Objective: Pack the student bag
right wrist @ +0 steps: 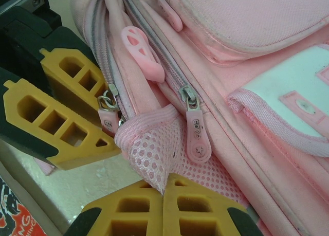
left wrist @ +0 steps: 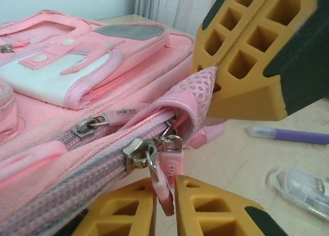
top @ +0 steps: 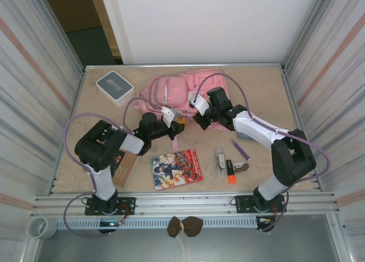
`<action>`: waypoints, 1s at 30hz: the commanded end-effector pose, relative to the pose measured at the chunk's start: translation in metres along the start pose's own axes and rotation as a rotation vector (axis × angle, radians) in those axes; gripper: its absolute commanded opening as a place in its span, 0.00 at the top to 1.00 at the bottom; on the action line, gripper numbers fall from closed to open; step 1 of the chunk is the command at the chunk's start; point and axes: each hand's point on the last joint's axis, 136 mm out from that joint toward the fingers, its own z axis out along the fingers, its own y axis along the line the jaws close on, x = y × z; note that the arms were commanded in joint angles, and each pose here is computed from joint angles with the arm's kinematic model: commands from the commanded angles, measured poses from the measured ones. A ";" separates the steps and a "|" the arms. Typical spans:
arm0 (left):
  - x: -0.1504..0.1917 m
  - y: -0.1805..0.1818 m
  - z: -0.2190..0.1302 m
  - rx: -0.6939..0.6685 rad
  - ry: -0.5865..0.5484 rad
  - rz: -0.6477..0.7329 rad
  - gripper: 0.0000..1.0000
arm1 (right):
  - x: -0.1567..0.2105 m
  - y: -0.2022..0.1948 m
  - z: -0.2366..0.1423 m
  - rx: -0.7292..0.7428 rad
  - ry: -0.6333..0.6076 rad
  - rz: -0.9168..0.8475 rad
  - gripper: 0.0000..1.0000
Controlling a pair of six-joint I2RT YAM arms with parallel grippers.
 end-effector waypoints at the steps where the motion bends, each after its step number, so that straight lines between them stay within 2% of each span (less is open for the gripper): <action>1: -0.024 0.010 0.001 -0.039 -0.078 -0.011 0.82 | -0.025 0.002 -0.013 -0.019 -0.080 -0.013 1.00; 10: -0.032 0.015 0.001 -0.059 -0.108 -0.038 0.83 | -0.021 0.004 -0.012 -0.025 -0.073 -0.012 1.00; 18: -0.031 0.020 -0.002 -0.101 -0.102 -0.043 0.99 | -0.015 0.001 -0.011 -0.007 -0.055 -0.013 1.00; 30: -0.011 0.048 -0.035 -0.343 -0.020 -0.085 1.00 | 0.001 -0.008 -0.012 0.040 -0.019 0.008 1.00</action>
